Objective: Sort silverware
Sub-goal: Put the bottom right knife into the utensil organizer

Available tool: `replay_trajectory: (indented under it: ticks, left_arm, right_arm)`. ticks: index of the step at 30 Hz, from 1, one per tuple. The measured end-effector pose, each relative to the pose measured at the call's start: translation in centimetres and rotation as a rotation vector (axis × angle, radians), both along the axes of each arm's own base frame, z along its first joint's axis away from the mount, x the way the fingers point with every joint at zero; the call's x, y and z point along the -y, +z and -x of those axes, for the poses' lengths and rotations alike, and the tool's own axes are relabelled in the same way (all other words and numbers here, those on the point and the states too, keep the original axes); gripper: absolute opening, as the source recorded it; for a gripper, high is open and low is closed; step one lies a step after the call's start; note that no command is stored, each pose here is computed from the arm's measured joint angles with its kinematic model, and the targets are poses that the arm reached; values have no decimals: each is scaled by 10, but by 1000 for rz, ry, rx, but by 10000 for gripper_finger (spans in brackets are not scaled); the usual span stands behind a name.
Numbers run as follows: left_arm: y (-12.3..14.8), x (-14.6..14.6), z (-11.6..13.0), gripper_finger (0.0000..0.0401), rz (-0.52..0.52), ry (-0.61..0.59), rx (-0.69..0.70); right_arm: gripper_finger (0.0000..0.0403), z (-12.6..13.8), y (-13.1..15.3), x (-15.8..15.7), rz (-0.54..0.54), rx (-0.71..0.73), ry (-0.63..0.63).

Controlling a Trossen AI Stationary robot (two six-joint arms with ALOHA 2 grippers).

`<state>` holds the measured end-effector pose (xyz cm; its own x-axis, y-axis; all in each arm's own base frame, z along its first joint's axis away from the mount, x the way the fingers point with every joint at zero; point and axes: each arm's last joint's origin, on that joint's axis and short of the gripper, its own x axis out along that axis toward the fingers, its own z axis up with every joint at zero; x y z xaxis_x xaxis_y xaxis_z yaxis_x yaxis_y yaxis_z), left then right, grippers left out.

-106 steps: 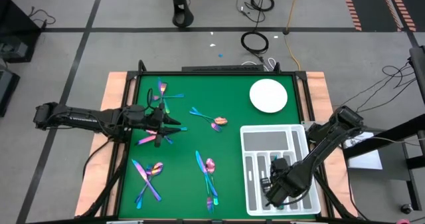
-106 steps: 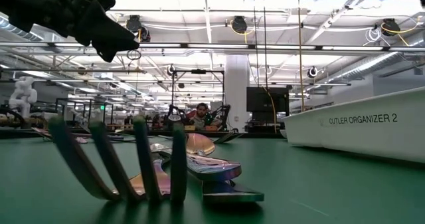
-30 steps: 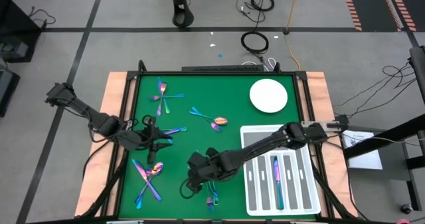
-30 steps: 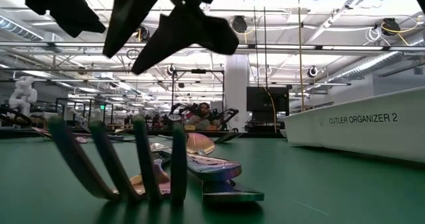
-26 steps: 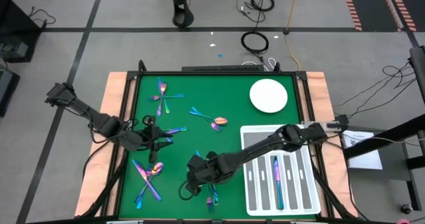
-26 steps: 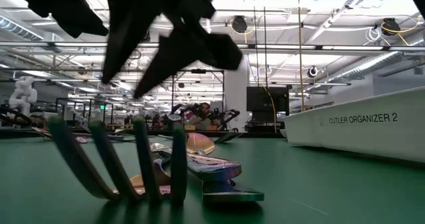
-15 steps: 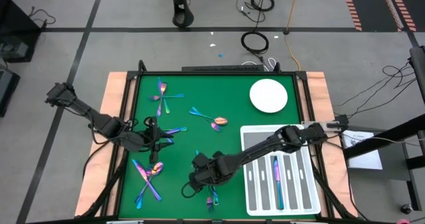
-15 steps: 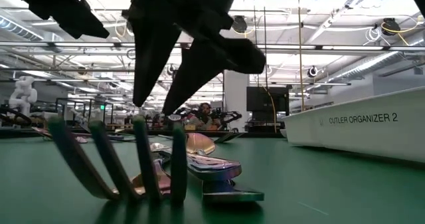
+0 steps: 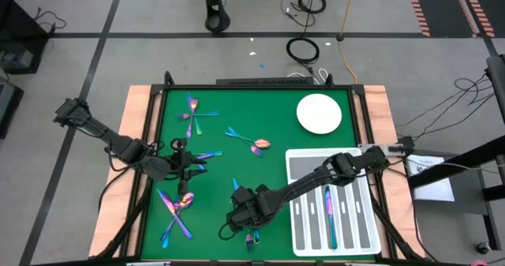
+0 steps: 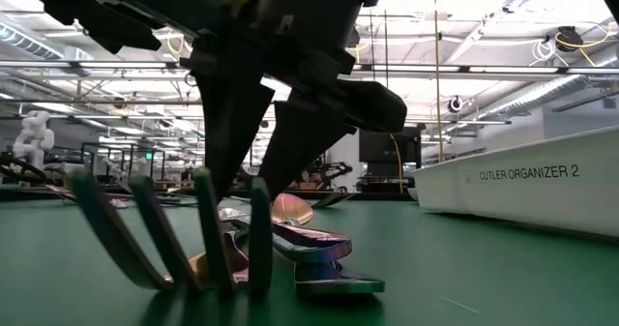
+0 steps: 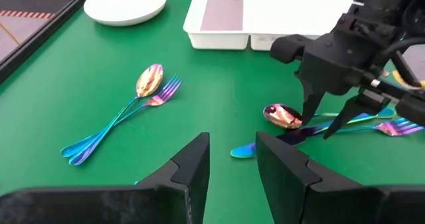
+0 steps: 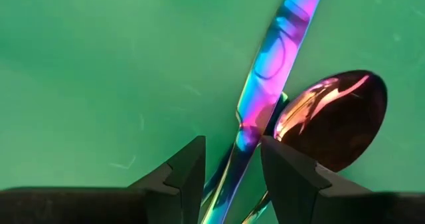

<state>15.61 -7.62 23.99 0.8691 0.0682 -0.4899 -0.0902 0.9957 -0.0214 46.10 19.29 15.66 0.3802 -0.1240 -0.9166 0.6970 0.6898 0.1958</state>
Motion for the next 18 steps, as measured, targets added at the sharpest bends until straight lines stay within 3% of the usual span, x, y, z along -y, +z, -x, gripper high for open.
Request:
replay_trajectory:
  ticks: [14, 18]
  left_arm:
    - [1, 0, 0, 125, -1, -4, 9]
    - [1, 0, 0, 125, -1, -3, 8]
  right_arm:
    - [134, 3, -17, -9, 3, -18, -50]
    - [114, 4, -18, -8, -7, -35, -52]
